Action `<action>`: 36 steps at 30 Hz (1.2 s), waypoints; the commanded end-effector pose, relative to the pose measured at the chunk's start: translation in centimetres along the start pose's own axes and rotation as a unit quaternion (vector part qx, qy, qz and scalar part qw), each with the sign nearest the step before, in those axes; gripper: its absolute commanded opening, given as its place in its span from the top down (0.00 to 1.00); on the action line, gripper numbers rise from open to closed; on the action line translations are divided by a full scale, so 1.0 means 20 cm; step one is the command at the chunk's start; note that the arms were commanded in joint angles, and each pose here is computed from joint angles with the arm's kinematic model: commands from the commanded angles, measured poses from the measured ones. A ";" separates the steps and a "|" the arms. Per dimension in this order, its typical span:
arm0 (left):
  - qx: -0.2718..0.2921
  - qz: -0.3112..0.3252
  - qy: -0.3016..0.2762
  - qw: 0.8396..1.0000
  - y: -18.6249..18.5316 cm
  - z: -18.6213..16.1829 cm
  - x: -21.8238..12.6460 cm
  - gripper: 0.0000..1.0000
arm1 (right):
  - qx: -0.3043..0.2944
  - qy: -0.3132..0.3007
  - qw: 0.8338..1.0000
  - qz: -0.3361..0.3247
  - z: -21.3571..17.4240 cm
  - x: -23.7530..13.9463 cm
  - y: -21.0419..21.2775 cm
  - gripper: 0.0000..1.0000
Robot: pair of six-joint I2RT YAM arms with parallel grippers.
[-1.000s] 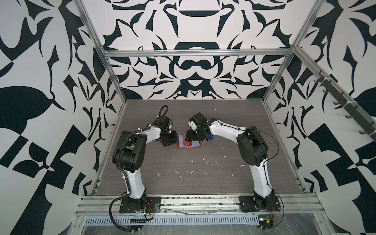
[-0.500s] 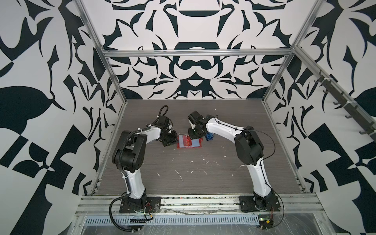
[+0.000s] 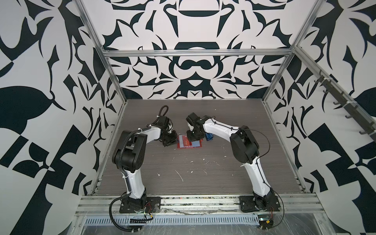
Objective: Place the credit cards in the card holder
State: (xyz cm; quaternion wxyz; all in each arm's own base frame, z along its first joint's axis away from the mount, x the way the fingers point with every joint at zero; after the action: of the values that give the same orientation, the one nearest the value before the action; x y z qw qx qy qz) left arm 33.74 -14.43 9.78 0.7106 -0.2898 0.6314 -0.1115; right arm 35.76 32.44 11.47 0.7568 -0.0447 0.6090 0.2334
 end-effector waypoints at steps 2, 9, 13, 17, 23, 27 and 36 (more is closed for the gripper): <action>-0.017 0.028 0.024 0.999 0.07 -0.04 0.06 0.84 | 0.000 -0.004 0.999 0.053 0.01 -0.01 0.06 0.90; -0.016 0.028 0.023 0.999 0.07 -0.04 0.06 0.84 | 0.010 -0.012 0.995 0.103 0.02 -0.02 0.09 0.90; -0.012 0.030 0.020 0.999 0.06 -0.04 0.04 0.82 | 0.006 -0.033 0.994 0.103 0.02 -0.08 0.09 0.90; 0.001 0.035 0.005 0.999 0.02 -0.01 -0.01 0.80 | 0.003 -0.061 0.995 0.074 0.01 -0.17 0.07 0.89; 0.025 0.053 -0.044 0.997 -0.06 0.01 -0.15 0.72 | 0.024 -0.080 0.996 0.007 -0.04 -0.23 -0.06 0.87; 0.052 0.046 -0.057 0.996 -0.14 0.00 -0.18 0.69 | 0.037 -0.062 0.997 -0.006 -0.10 -0.20 -0.14 0.88; 0.087 -0.062 0.003 0.994 -0.37 -0.06 -0.03 0.69 | 0.040 -0.031 0.999 -0.018 -0.17 -0.13 -0.19 0.89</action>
State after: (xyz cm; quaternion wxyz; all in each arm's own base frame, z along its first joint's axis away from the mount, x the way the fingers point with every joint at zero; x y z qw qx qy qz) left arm 33.57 -18.97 14.43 0.7413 -0.2465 0.5976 -0.1804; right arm 34.05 26.92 11.80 0.7763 -0.0138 0.5987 0.1966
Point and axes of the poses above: each gripper's point midway between its finger pads, its own x axis out along the fingers, its own y axis along the line the jaws close on, z = x × y, the point moved 9 cm from there along -x, back along the fingers, and after that the axes turned 6 degrees about -x, right-handed, at the moved point
